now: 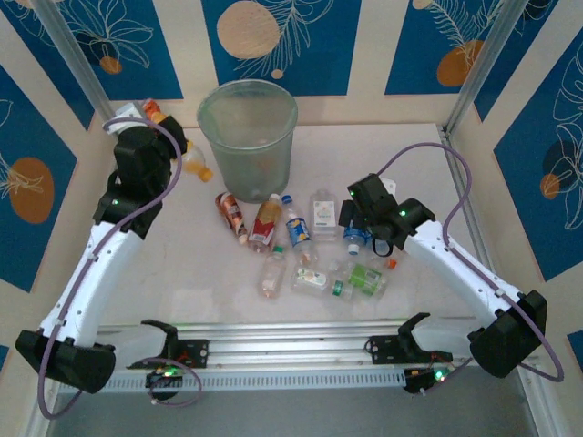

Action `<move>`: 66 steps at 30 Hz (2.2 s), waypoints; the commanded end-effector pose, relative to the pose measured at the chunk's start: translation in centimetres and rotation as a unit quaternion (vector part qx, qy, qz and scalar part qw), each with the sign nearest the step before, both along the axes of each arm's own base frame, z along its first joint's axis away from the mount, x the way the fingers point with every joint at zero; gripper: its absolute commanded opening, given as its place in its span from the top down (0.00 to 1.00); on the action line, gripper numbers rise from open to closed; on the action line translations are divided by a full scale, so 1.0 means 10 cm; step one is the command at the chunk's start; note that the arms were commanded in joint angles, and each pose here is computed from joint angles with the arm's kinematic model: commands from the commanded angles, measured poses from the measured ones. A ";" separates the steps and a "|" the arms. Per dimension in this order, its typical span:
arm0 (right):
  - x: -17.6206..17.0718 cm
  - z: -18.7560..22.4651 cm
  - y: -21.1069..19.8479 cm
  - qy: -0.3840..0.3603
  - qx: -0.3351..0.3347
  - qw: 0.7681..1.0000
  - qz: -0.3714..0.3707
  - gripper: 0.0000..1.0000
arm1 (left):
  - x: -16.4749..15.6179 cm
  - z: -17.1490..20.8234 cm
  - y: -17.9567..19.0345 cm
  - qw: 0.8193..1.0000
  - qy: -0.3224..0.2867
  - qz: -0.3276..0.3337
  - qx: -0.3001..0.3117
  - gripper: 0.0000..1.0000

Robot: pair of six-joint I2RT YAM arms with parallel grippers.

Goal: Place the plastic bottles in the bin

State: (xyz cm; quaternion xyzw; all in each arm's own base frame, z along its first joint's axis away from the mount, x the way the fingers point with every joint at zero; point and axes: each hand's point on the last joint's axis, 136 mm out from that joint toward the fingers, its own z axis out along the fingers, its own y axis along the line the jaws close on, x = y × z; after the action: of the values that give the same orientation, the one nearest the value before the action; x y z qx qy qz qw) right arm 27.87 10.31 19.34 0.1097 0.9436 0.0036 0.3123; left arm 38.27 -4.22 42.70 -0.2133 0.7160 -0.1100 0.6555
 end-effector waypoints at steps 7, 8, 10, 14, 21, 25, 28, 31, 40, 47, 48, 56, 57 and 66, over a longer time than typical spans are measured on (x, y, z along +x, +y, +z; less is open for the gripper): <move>-0.01 0.05 0.03 -0.013 0.016 1.000 -0.002 0.01 | 0.53 0.92 -0.66 0.975 -0.162 -0.141 0.050 0.55; -0.01 0.05 0.03 -0.012 0.015 1.000 -0.002 0.01 | 0.62 0.94 -0.73 0.973 -0.165 -0.150 0.054 0.55; -0.02 0.06 0.02 -0.013 0.016 1.000 -0.004 0.01 | 0.77 1.01 -0.87 0.968 -0.177 -0.169 0.063 0.55; -0.06 0.11 -0.03 -0.020 0.014 1.000 -0.013 0.01 | 1.01 1.06 -1.15 0.954 -0.203 -0.206 0.083 0.54; -0.11 0.22 -0.04 -0.037 0.029 0.999 -0.012 0.01 | 1.33 0.76 -1.59 0.940 -0.202 -0.250 0.116 0.53; -0.12 0.24 -0.04 -0.035 0.030 0.999 -0.011 0.01 | 1.45 0.52 -1.80 0.934 -0.188 -0.266 0.147 0.52; -0.13 0.27 -0.04 -0.036 0.031 0.999 -0.012 0.01 | 1.54 0.31 -1.89 0.934 -0.164 -0.277 0.155 0.52; -0.14 0.28 -0.04 -0.038 0.033 0.999 -0.011 0.01 | 1.61 0.08 -1.94 0.936 -0.142 -0.286 0.151 0.52; -0.14 0.28 -0.03 -0.038 0.032 0.999 -0.010 0.01 | 1.73 -0.38 -2.04 0.939 -0.103 -0.304 0.120 0.50; -0.15 0.23 -0.04 -0.034 0.031 0.999 -0.012 0.01 | 1.80 -0.62 -2.06 0.940 -0.086 -0.306 0.126 0.47; -0.15 0.23 -0.04 -0.034 0.031 0.999 -0.012 0.01 | 1.81 -0.66 -2.07 0.939 -0.085 -0.309 0.129 0.46; -0.16 0.22 -0.05 -0.034 0.030 0.999 -0.015 0.01 | 1.81 -0.91 -2.13 0.933 -0.078 -0.325 0.135 0.38; -0.16 0.22 -0.05 -0.034 0.030 0.999 -0.014 0.01 | 1.81 -0.94 -2.13 0.933 -0.075 -0.326 0.135 0.38; -0.15 0.23 -0.04 -0.036 0.031 0.999 -0.014 0.01 | 1.80 -1.08 -2.16 0.930 -0.056 -0.336 0.137 0.21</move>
State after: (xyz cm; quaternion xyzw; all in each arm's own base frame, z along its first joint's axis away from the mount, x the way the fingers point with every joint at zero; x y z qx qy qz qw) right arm 26.75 10.18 21.32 0.1224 0.9331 0.0312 0.3367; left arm 56.41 -25.12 31.82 0.1271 0.7246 -0.2270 0.6382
